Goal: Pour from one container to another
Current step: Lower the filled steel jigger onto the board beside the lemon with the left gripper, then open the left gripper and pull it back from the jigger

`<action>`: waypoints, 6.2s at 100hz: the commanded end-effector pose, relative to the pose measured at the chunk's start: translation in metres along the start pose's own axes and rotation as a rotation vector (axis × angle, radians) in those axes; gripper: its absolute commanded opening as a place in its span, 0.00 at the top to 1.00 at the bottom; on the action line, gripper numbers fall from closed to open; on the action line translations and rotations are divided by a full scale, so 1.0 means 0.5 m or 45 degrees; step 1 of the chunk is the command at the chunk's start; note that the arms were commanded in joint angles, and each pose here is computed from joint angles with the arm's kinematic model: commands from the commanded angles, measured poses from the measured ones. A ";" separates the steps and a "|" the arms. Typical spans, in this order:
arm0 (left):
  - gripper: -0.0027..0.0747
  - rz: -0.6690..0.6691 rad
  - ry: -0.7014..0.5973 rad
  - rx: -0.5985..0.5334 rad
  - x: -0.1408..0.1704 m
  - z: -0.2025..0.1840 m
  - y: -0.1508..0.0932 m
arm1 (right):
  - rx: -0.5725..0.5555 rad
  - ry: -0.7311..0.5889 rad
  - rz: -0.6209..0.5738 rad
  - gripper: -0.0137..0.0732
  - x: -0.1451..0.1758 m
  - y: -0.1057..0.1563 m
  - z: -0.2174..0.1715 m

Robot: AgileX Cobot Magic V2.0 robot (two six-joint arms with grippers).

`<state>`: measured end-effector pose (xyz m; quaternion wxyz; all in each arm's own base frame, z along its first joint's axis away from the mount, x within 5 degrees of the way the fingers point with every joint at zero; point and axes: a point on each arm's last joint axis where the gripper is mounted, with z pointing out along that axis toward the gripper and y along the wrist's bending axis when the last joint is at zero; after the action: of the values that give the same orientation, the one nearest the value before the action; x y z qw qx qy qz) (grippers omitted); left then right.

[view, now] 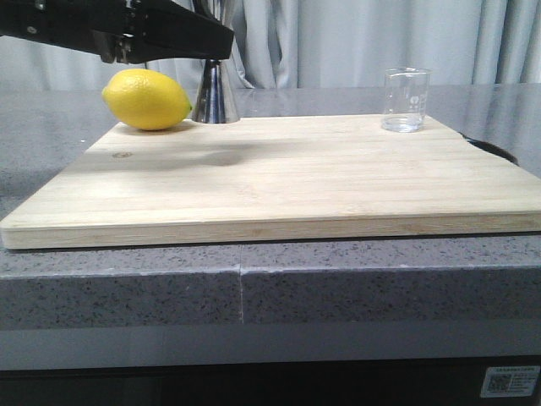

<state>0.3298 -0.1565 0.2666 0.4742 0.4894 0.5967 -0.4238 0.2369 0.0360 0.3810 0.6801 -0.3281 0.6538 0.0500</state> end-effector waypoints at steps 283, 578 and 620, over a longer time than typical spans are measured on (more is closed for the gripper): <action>0.72 0.009 -0.178 -0.009 0.025 -0.017 0.027 | 0.061 -0.055 -0.002 0.30 -0.029 -0.009 -0.016; 0.31 -0.066 -0.044 -0.023 -0.014 -0.081 0.008 | 0.067 -0.057 0.005 0.30 -0.029 -0.010 -0.016; 0.31 -0.038 0.029 -0.072 -0.056 -0.134 -0.018 | 0.072 -0.055 0.005 0.30 -0.029 -0.010 -0.016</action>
<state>0.3265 -0.1015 0.2697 0.4436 0.4713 0.6582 -0.3845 0.2356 0.0346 0.3819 0.6810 -0.3223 0.6562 0.0422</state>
